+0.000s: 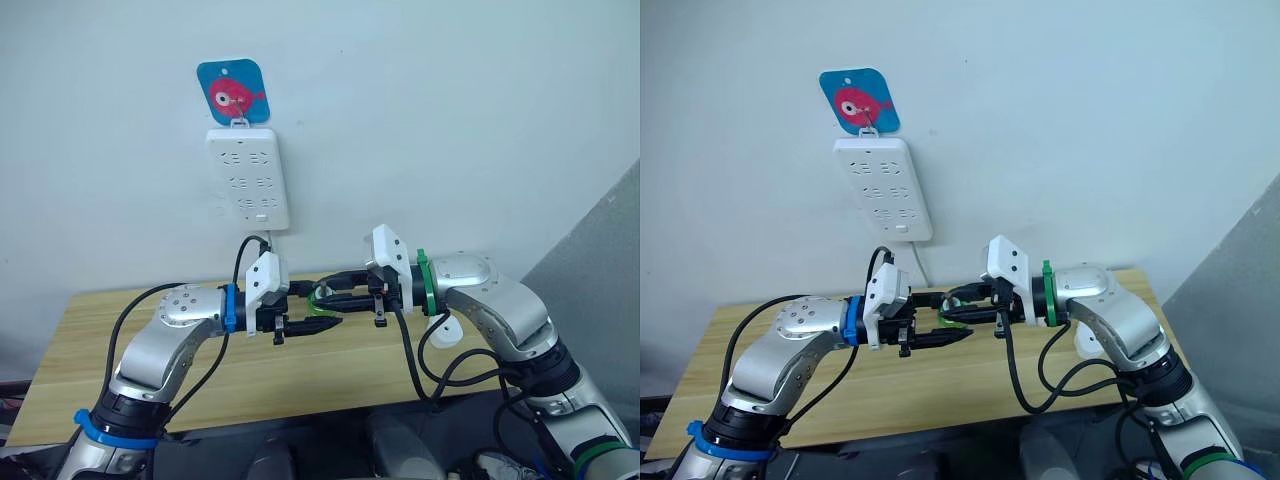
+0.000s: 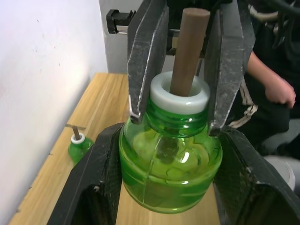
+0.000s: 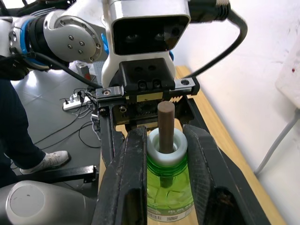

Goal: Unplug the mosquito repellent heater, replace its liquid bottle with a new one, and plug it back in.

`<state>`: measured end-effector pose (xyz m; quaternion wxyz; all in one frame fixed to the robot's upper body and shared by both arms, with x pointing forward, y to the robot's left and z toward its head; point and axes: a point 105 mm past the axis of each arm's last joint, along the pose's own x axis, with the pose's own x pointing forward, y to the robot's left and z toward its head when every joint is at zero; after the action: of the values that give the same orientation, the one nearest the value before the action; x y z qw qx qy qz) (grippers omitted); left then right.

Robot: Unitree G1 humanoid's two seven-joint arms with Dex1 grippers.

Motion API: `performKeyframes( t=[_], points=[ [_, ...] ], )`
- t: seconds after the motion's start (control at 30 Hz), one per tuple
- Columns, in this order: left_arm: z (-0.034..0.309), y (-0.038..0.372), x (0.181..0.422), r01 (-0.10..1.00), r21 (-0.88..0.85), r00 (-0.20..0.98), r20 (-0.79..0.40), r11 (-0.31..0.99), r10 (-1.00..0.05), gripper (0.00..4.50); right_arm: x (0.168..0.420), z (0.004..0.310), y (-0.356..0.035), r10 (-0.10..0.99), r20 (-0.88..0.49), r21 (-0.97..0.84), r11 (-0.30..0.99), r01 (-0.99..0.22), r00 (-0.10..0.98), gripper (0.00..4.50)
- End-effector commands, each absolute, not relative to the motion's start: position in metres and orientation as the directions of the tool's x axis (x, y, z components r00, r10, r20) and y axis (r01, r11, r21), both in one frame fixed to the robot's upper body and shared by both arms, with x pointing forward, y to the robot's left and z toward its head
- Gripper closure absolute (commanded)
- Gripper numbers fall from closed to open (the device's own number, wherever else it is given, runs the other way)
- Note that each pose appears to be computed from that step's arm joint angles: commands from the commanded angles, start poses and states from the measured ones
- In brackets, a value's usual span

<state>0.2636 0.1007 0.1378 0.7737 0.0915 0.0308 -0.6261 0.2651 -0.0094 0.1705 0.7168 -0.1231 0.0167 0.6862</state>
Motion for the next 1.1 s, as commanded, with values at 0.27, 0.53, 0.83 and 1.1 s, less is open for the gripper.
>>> performKeyframes(
  t=[0.27,0.53,0.83,1.1],
  points=[
    [0.163,0.1,0.27,0.957,0.021,0.288,-0.02,0.288,-0.957,0.0,0.284,0.213,-0.037,0.984,-0.049,-0.107,0.167,-0.98,0.173,3.73],
    [0.193,0.093,0.277,0.917,-0.263,0.346,0.148,0.3,-0.927,0.0,0.285,0.244,-0.06,0.967,0.102,0.137,0.219,-0.966,0.233,3.73],
    [0.226,0.078,0.275,0.901,-0.389,0.321,0.305,0.19,-0.897,0.0,0.284,0.258,-0.062,0.919,0.256,0.409,0.179,-0.895,0.301,3.73],
    [0.245,0.071,0.277,0.886,-0.435,0.351,0.401,0.161,-0.846,0.0,0.286,0.271,-0.062,0.862,0.355,0.545,0.125,-0.829,0.363,3.73]
  ],
)
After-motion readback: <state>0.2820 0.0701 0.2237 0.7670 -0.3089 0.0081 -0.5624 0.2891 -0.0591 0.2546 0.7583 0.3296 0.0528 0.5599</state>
